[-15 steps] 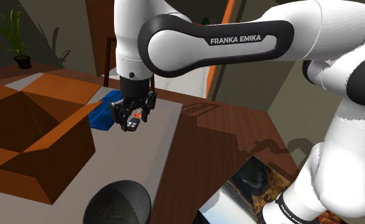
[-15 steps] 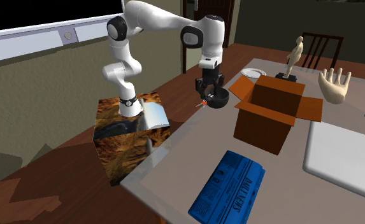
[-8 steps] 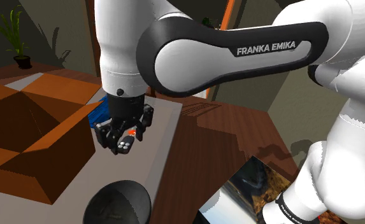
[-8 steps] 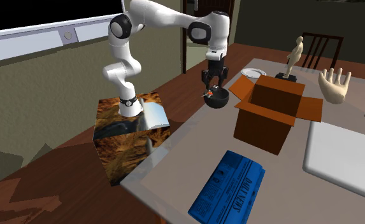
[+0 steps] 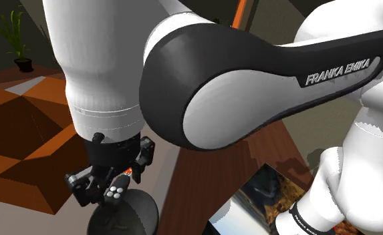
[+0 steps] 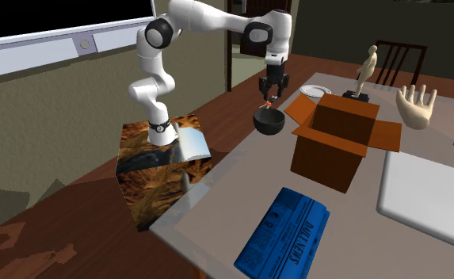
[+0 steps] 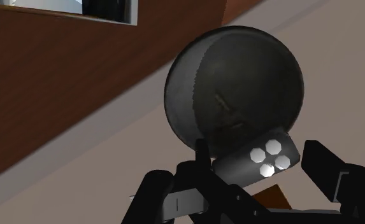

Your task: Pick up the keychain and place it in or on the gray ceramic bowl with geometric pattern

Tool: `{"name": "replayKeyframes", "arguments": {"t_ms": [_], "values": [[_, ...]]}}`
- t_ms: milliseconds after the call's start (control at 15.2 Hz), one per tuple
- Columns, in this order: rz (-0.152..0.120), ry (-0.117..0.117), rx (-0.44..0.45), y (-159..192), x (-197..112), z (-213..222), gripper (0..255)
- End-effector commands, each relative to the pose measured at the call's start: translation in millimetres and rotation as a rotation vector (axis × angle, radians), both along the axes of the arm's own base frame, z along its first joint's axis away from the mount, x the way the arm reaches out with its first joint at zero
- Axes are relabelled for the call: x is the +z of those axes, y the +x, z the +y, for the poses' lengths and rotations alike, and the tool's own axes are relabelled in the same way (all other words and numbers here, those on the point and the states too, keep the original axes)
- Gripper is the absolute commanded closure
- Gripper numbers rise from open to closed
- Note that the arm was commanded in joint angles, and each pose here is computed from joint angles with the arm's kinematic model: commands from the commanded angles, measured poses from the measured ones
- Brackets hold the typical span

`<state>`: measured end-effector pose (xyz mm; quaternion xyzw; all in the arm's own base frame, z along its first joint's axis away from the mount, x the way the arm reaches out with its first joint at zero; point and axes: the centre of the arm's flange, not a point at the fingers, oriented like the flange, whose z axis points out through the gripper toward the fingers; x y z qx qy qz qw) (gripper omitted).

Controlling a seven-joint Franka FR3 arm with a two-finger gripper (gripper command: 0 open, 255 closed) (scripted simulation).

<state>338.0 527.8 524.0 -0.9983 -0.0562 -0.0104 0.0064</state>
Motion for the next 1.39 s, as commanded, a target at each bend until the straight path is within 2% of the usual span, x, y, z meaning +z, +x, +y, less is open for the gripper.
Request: {"name": "replayKeyframes", "arguments": {"t_ms": [0,132,1188,1320], "values": [[0.0,0.0,-0.002,-19,1,15,255],[0.0,0.0,-0.002,-38,2,31,255],[0.0,0.0,-0.002,-38,-82,31,255],[0.0,0.0,-0.002,-38,-82,31,255]]}}
